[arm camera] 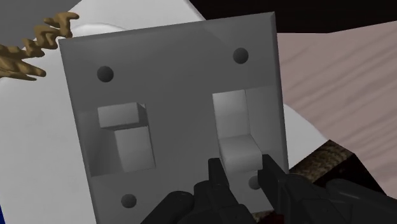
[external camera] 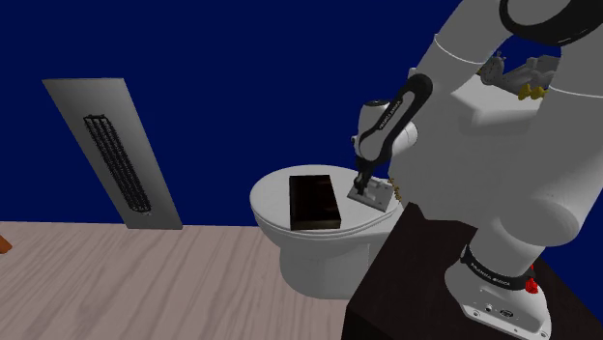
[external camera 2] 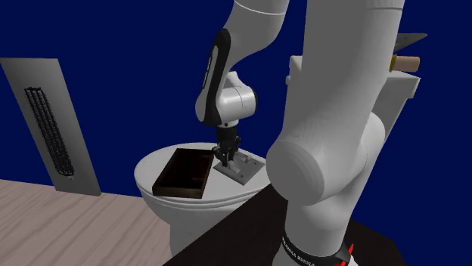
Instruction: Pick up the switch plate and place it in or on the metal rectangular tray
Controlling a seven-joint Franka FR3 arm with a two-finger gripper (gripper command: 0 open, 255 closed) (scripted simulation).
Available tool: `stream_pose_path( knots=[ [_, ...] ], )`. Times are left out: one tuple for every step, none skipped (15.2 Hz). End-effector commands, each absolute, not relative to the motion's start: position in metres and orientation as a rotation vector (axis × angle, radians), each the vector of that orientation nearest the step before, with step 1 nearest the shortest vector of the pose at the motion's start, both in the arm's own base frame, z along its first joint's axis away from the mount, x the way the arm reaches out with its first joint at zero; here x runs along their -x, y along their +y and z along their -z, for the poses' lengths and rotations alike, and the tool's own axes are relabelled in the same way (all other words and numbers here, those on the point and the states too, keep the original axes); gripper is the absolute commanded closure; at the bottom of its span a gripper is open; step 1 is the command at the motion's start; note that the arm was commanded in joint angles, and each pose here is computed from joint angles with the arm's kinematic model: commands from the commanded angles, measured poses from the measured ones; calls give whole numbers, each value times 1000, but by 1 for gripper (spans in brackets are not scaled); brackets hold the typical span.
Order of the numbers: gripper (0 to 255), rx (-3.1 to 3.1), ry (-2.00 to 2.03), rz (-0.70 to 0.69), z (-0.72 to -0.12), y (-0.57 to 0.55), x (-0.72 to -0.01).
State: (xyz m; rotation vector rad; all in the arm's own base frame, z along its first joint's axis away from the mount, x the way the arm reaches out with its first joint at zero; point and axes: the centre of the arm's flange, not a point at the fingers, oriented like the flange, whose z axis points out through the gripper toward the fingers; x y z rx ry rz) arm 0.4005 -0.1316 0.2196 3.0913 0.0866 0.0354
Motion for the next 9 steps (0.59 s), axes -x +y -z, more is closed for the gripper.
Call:
stream_pose_path(
  knots=[
    [255,-3091,87,-35,-230,-131,-400],
    [255,-3091,87,-35,-235,-131,-400],
    [255,-3091,87,-35,-241,-131,-400],
    [255,-3091,87,-35,-246,-131,-400],
    [255,-3091,87,-35,-251,-131,-400],
    [255,-3091,87,-35,-257,-131,-400],
    [255,-3091,87,-35,-259,-131,-400],
    [255,-3091,87,-35,-260,-125,-411],
    [255,-3091,87,-35,-262,-118,-423]
  ],
)
